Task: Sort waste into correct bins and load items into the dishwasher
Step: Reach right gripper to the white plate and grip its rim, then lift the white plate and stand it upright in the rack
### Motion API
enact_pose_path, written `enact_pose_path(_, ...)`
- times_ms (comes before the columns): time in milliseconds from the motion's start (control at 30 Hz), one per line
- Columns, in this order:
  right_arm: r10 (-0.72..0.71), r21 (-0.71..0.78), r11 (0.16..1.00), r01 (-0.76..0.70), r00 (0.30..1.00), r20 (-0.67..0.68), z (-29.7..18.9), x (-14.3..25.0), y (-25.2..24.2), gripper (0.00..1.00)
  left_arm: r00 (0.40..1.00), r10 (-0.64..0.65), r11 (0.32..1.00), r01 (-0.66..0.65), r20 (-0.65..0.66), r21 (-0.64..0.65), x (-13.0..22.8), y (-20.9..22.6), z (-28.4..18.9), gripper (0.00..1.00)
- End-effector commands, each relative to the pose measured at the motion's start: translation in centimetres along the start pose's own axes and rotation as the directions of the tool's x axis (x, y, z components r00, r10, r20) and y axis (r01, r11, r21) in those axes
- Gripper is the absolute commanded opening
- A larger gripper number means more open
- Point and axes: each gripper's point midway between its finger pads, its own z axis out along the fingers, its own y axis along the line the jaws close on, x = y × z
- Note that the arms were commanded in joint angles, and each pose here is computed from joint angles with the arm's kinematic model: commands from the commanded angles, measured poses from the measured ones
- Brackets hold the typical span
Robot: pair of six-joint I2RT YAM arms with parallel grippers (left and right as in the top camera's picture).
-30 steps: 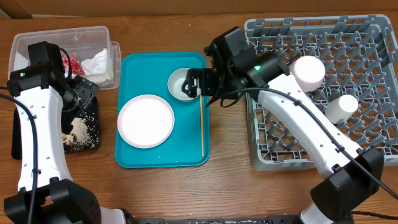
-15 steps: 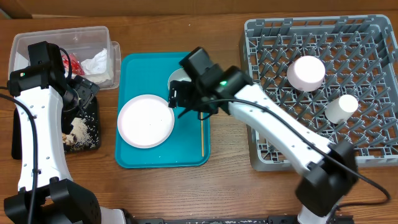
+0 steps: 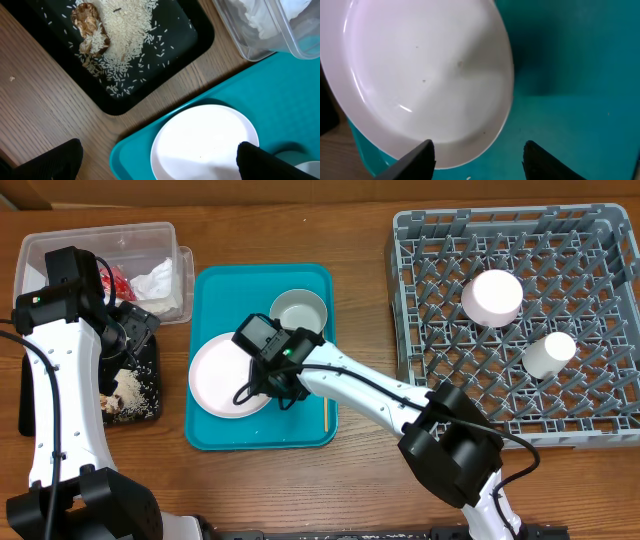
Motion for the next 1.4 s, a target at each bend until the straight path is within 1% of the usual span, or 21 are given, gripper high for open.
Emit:
enact_pose_path(0,0.025,0.041,0.999,-0.026,1.000,0.016,1.4,-0.7,-0.9,0.52,1.000,-0.025,1.000,0.025,0.005,0.006,0.0,0.2,-0.3,1.00)
enact_pose_path(33,0.025,0.043,0.999,-0.025,1.000,0.014,1.5,-0.6,-0.9,0.50,1.000,-0.025,1.000,0.025,0.005,0.005,0.0,0.2,-0.3,1.00)
enact_pose_path(67,0.026,0.051,0.998,-0.026,1.000,0.010,2.0,-0.5,-1.0,0.41,1.000,-0.025,1.000,0.025,0.005,0.005,0.0,0.2,-0.3,1.00)
enact_pose_path(333,0.046,0.075,0.996,-0.045,0.999,-0.010,3.6,0.1,-1.5,0.41,1.000,-0.025,1.000,0.025,0.005,0.005,0.0,0.2,-0.3,1.00)
enact_pose_path(467,0.046,0.074,0.996,-0.045,0.999,-0.009,3.6,0.1,-1.5,0.36,1.000,-0.025,1.000,0.025,0.005,0.006,0.0,0.2,-0.3,1.00)
enact_pose_path(600,0.045,0.075,0.996,-0.045,0.999,-0.010,3.6,0.1,-1.5,0.35,1.000,-0.025,1.000,0.025,0.005,0.006,0.0,0.2,-0.3,1.00)
enact_pose_path(667,0.045,0.081,0.996,-0.044,0.999,-0.010,3.6,0.1,-1.7,0.31,1.000,-0.025,1.000,0.025,0.005,0.005,0.0,0.2,-0.3,1.00)
enact_pose_path(833,0.044,0.096,0.994,-0.043,0.999,-0.007,3.7,0.2,-2.0,0.16,1.000,-0.025,1.000,0.025,0.005,0.005,0.0,0.2,-0.3,1.00)
enact_pose_path(933,0.045,0.093,0.995,-0.044,0.999,-0.010,3.6,0.2,-1.9,0.04,1.000,-0.025,1.000,0.025,0.005,0.005,0.0,0.2,-0.3,1.00)
enact_pose_path(1000,0.046,0.087,0.995,-0.044,0.999,-0.026,3.5,0.5,-1.8,0.04,1.000,-0.025,1.000,0.025,0.005,0.006,0.0,0.2,-0.3,1.00)
enact_pose_path(1133,0.055,0.092,0.994,-0.051,0.997,-0.045,1.9,0.4,-1.8,0.04,1.000,-0.025,1.000,0.025,0.005,0.005,0.0,0.2,-0.3,1.00)
enact_pose_path(1233,0.032,0.080,0.996,-0.029,0.999,-0.034,-0.6,-0.4,-1.5,0.04,1.000,-0.025,1.000,0.025,0.005,0.005,0.0,0.2,-0.3,1.00)
enact_pose_path(1367,-0.001,0.051,0.999,0.001,1.000,-0.006,-6.0,-2.9,-1.6,0.04,1.000,-0.025,1.000,0.025,0.005,0.005,0.0,0.2,-0.3,1.00)
